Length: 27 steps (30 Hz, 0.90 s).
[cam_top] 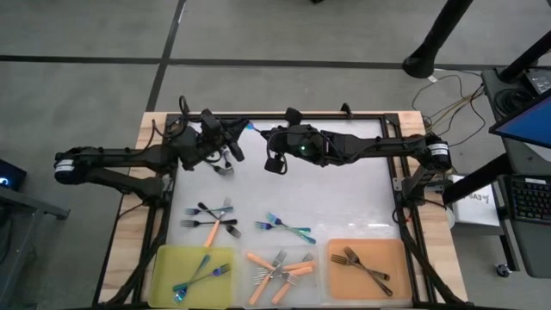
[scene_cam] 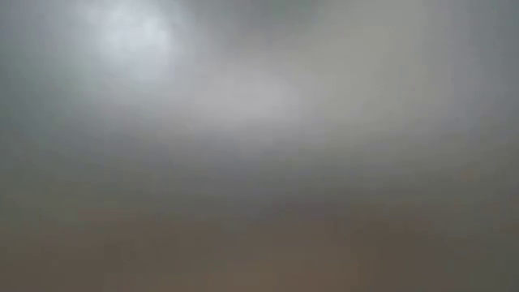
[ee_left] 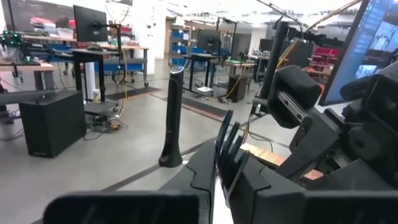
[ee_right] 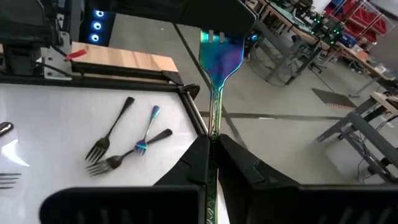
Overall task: Sort silverware by color (type)
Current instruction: Put the blue fork into the yellow bin
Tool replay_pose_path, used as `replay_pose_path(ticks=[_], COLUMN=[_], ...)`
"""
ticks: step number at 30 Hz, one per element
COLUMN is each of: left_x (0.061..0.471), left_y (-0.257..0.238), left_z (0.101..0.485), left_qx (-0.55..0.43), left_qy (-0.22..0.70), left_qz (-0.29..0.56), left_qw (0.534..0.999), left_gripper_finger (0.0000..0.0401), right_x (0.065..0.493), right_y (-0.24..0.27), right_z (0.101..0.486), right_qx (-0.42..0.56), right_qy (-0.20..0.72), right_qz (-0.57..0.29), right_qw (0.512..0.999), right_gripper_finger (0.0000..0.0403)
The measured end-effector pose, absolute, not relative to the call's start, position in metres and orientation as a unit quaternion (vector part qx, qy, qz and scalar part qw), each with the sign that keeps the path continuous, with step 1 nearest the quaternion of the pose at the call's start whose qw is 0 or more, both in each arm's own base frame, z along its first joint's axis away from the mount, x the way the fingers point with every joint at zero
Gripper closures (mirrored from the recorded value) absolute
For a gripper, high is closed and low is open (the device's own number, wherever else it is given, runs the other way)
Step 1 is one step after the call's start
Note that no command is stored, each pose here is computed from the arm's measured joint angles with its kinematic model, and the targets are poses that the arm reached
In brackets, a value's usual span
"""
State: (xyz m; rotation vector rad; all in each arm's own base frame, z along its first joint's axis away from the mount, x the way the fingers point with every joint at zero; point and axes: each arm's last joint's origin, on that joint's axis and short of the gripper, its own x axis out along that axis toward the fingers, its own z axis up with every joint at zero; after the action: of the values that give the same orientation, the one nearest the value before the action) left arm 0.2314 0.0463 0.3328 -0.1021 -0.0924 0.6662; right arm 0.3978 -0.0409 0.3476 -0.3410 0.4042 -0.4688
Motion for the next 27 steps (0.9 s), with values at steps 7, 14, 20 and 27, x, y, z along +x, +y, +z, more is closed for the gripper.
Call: replay_pose_path(ticks=[7,14,20,27], left_x=[0.231,0.230,0.224,0.207], left_y=[0.046,0.046,0.044,0.007], left_z=[0.333,0.344,0.353,0.359], left_qx=[-0.054,-0.048,-0.044,-0.102], left_qy=[-0.023,0.007,0.079,0.198], left_qz=[0.327,0.335,0.343,0.294], left_qw=[0.943,0.941,0.935,0.929], left_gripper_finger=[0.0401,0.0401,0.0401,0.0401], right_x=[0.396,0.392,0.385,0.367], right_y=[-0.041,-0.041,-0.040,-0.039], right_z=[0.344,0.335,0.324,0.306], right_qx=[-0.179,-0.150,-0.087,-0.028], right_qy=[0.220,0.262,0.308,0.408], right_qz=[-0.229,-0.232,-0.246,-0.269], right_qw=[0.931,0.924,0.915,0.872], right_gripper_finger=[0.0364,0.0291,0.0254,0.0263])
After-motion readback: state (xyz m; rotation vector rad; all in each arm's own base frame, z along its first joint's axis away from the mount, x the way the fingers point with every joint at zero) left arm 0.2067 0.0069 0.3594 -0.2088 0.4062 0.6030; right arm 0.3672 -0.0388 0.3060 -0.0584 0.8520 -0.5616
